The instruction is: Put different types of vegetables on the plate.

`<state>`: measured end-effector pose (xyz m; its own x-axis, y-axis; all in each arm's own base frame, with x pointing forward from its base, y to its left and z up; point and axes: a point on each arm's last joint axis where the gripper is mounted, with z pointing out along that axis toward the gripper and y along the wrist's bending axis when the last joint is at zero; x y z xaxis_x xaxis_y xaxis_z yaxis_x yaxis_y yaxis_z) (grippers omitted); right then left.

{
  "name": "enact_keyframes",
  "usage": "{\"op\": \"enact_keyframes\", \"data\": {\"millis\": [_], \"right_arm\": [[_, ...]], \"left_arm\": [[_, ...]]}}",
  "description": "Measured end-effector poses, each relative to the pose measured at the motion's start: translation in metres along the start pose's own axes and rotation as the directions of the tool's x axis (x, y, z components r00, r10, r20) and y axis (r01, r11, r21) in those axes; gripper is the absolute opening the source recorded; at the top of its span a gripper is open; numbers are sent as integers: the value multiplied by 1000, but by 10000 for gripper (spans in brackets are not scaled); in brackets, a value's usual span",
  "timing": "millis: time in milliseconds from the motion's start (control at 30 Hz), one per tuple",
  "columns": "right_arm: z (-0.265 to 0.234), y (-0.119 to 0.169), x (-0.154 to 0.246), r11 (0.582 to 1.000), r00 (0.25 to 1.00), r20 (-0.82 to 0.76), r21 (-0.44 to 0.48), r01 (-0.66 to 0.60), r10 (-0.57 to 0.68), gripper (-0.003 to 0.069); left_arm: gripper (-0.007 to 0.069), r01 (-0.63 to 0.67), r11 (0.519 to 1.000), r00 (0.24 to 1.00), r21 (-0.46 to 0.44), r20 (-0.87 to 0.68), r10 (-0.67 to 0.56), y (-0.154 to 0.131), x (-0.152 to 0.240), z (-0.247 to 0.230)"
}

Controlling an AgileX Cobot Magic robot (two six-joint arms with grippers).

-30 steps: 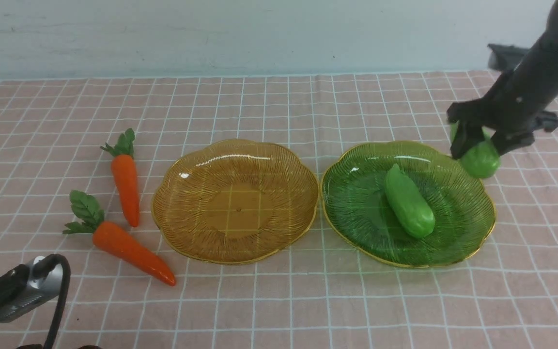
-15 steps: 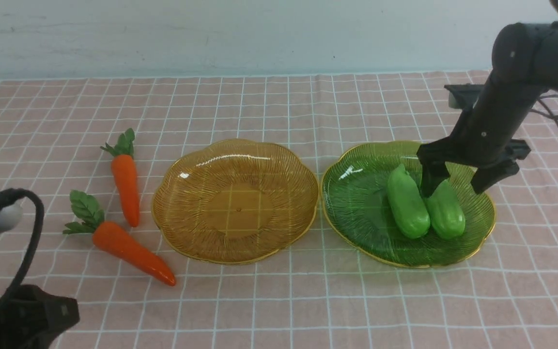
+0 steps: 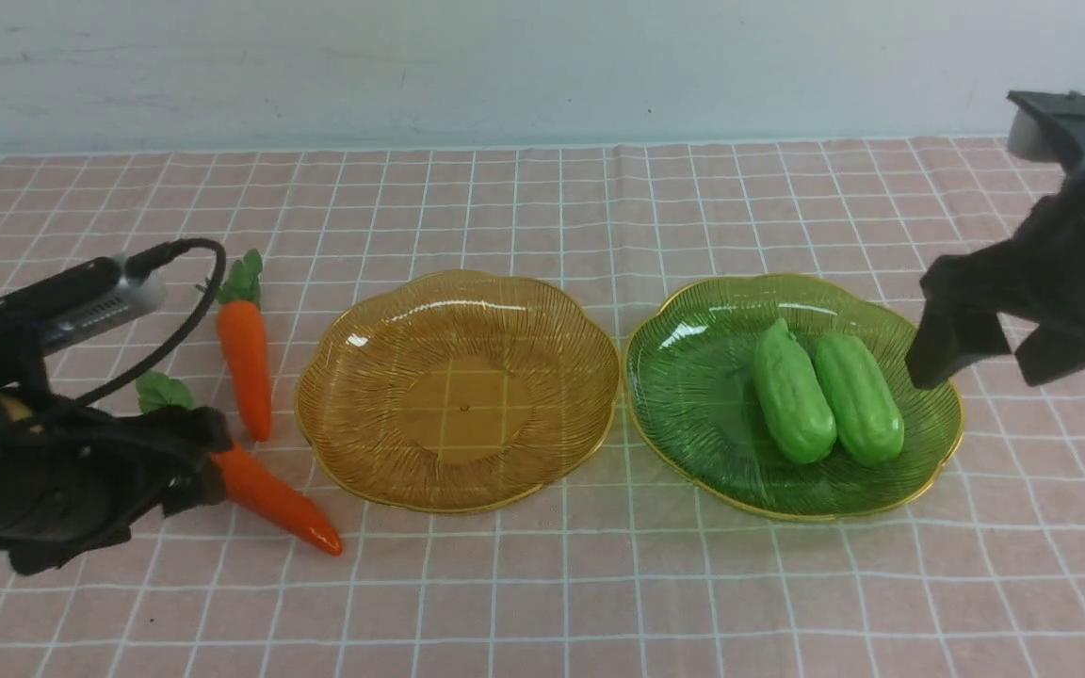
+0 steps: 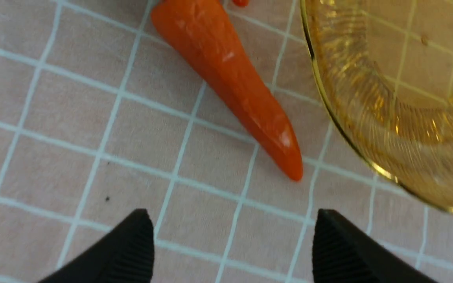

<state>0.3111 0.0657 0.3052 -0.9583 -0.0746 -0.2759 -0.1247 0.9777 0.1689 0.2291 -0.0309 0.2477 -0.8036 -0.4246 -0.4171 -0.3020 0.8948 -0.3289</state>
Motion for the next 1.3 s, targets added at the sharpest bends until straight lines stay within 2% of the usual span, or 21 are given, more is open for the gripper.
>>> {"op": "enact_keyframes", "data": {"millis": [167, 333, 633, 767, 967, 1200, 1300], "right_arm": [[-15, 0, 27, 1000, 1000, 7, -5, 15, -15, 529], [-14, 0, 30, 1000, 1000, 1, -6, 23, -23, 516], [-14, 0, 30, 1000, 1000, 1, -8, 23, -23, 514], [-14, 0, 30, 1000, 1000, 1, -8, 23, -23, 514], [-14, 0, 30, 999, 999, 1, -8, 33, -33, 514], [-14, 0, 30, 999, 999, 1, -8, 44, -44, 514], [-14, 1, 30, 999, 999, 1, -13, 42, -42, 514]], "left_arm": [[494, 120, 992, 993, -28, -2, -120, -4, -21, 57], [494, 210, 977, 978, -36, 18, -209, -3, -28, 95], [485, 251, 966, 968, -63, 2, -251, 2, -25, 120], [426, 249, 966, 968, -70, -5, -250, 3, -24, 120], [167, 206, 975, 978, -88, -14, -208, 4, -24, 118], [148, 130, 987, 991, -91, -10, -131, -3, -31, 83], [146, 7, 998, 1000, -59, 0, -7, -26, -52, 42]]}}
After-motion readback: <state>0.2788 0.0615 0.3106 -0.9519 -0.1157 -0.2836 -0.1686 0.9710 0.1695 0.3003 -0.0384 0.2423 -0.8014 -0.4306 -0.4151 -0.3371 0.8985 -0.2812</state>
